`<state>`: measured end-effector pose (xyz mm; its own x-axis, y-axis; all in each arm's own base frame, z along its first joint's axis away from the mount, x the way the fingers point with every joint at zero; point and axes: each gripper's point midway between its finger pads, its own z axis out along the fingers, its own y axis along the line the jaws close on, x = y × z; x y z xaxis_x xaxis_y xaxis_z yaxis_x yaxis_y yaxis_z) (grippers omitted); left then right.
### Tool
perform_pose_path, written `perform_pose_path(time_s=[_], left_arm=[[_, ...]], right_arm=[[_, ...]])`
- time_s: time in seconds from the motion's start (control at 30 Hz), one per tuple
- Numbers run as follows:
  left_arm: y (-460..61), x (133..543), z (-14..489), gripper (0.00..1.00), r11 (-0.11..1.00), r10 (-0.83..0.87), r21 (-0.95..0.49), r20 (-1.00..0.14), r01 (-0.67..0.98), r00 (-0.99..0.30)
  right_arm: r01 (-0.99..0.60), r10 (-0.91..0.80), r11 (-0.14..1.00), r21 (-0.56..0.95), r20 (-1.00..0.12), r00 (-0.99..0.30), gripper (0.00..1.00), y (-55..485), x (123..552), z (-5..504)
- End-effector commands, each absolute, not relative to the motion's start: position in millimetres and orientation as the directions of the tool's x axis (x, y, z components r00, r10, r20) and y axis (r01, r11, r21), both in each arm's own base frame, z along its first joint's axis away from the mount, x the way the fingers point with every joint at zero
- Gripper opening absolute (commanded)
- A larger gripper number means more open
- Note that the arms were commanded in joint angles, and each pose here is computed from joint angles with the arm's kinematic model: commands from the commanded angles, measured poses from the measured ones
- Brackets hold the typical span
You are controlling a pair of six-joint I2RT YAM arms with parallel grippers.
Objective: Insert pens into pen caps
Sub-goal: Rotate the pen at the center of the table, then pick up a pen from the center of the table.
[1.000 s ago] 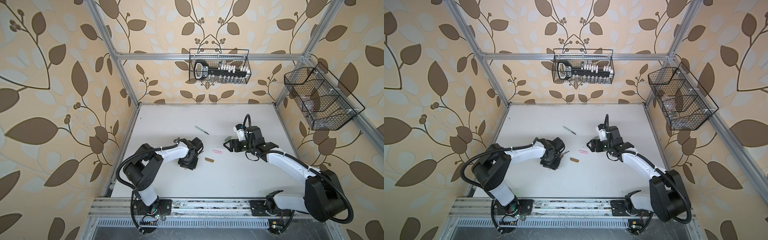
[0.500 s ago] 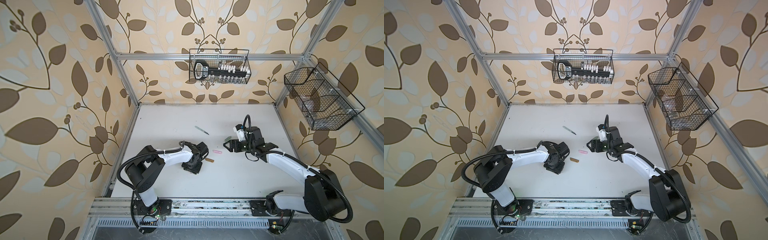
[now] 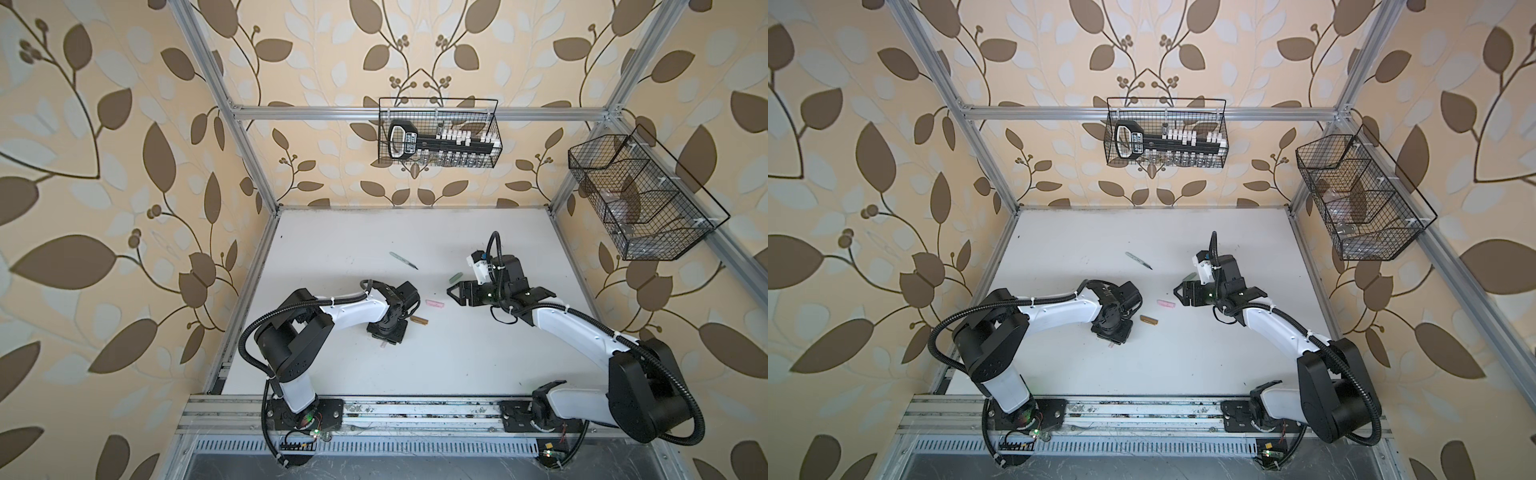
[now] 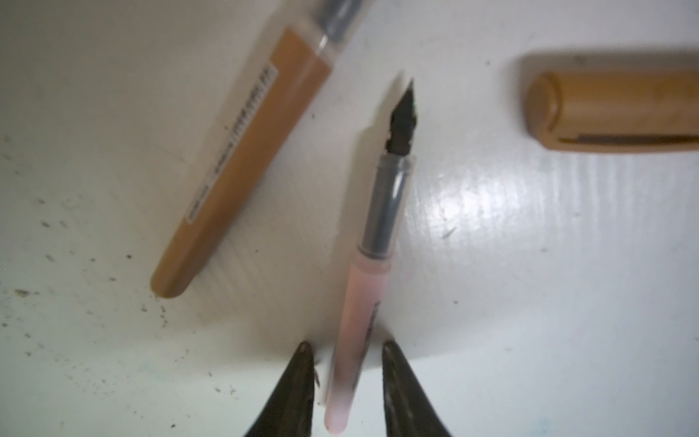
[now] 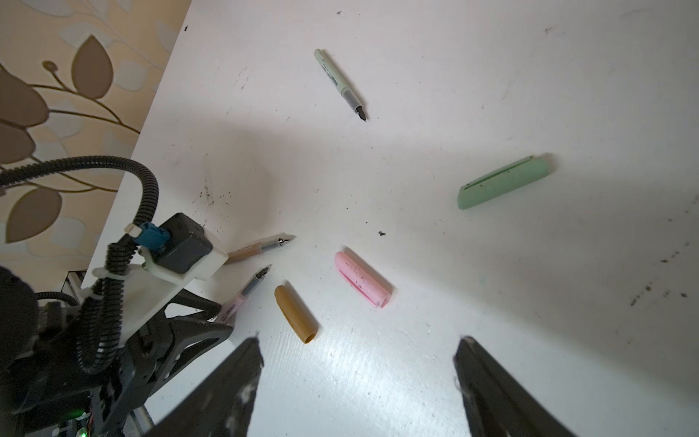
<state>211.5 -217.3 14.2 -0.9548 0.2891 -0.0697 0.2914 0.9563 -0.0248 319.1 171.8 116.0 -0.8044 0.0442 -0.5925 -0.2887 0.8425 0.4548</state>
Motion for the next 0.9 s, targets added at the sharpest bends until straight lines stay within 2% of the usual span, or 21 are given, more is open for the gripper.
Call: perform_pose_path(time_s=[0.0, 0.57, 0.87], left_arm=[[-213.4, 203.7, -0.4, 0.28, 0.959, 0.282, 0.007, -0.026, 0.282, -0.959], [-202.8, 185.3, 2.8, 0.27, 0.955, 0.291, 0.054, 0.014, 0.291, -0.957], [-202.2, 184.4, 0.0, 0.18, 0.951, 0.301, 0.063, 0.014, 0.301, -0.954]], right_arm=[[-0.273, 0.048, 0.848, 0.455, -0.578, -0.815, 0.82, 169.8, 318.7, 106.4], [-0.284, 0.015, 0.861, 0.421, -0.580, -0.814, 0.82, 177.4, 323.6, 102.3], [-0.292, 0.003, 0.864, 0.409, -0.586, -0.810, 0.82, 177.9, 323.4, 102.8]])
